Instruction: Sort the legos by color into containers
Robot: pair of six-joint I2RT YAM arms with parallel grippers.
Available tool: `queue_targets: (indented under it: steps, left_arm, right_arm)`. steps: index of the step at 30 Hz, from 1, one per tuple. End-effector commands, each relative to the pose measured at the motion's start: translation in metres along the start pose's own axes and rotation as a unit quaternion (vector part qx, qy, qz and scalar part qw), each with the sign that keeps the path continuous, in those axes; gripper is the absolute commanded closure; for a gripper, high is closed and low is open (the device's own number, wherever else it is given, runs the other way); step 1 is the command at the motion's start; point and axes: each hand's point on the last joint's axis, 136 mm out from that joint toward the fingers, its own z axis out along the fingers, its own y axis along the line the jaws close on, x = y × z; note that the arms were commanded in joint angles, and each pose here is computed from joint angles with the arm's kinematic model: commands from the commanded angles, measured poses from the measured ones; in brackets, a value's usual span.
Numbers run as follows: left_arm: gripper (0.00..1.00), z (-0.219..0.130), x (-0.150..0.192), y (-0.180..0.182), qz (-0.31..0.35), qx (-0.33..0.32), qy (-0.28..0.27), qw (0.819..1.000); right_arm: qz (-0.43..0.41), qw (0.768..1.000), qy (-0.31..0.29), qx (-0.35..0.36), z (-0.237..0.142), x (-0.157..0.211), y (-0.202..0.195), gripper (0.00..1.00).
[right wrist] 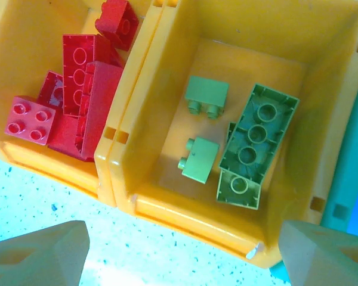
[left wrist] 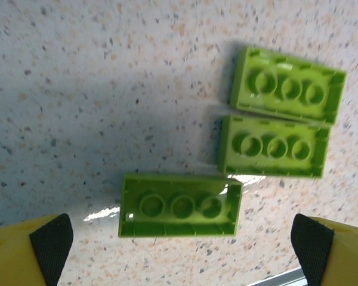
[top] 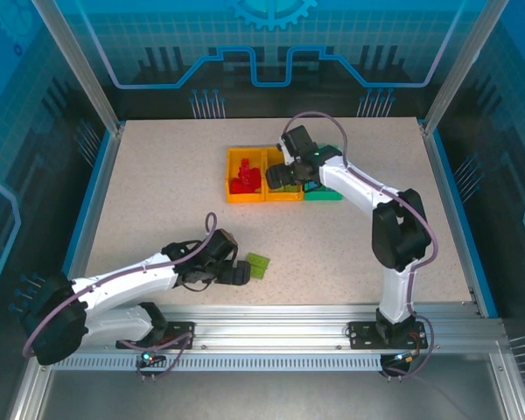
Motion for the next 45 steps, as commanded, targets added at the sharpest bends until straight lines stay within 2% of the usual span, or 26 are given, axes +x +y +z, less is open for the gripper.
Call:
queue_targets:
  steps: [1, 18, 25, 31, 33, 35, 40, 45]
  left_arm:
    - [0.01, 0.002, 0.011, 0.009, 0.007, -0.03, 0.008, 0.999]
    - [0.05, 0.027, 0.007, -0.005, 0.062, -0.079, 0.04, 0.994]
    - [0.16, 0.034, 0.014, 0.001, 0.072, -0.102, 0.067, 0.99]
    - [0.34, 0.035, 0.02, 0.003, 0.066, -0.099, 0.074, 0.99]
    - [0.4, 0.035, 0.019, 0.004, 0.064, -0.103, 0.073, 0.99]
    - [0.41, 0.033, 0.017, 0.004, 0.062, -0.106, 0.069, 0.99]
    - [0.41, 0.019, 0.003, 0.002, 0.056, -0.113, 0.043, 0.991]
    - [0.4, -0.009, -0.026, -0.005, 0.059, -0.122, 0.0, 0.991]
  right_arm:
    - [0.012, 1.0, 0.012, -0.002, -0.007, 0.01, -0.001, 0.15]
    - [0.03, 0.999, 0.018, 0.02, -0.011, 0.02, -0.019, 0.15]
    - [0.039, 0.999, 0.008, 0.03, -0.022, 0.018, -0.035, 0.14]
    - [0.054, 0.998, -0.006, 0.032, -0.033, 0.012, -0.049, 0.13]
    - [0.056, 0.998, -0.007, 0.033, -0.034, 0.012, -0.051, 0.13]
    - [0.056, 0.998, -0.005, 0.033, -0.034, 0.014, -0.052, 0.13]
    - [0.058, 0.998, -0.005, 0.031, -0.035, 0.02, -0.053, 0.13]
    - [0.061, 0.998, -0.002, 0.018, -0.035, 0.032, -0.05, 0.13]
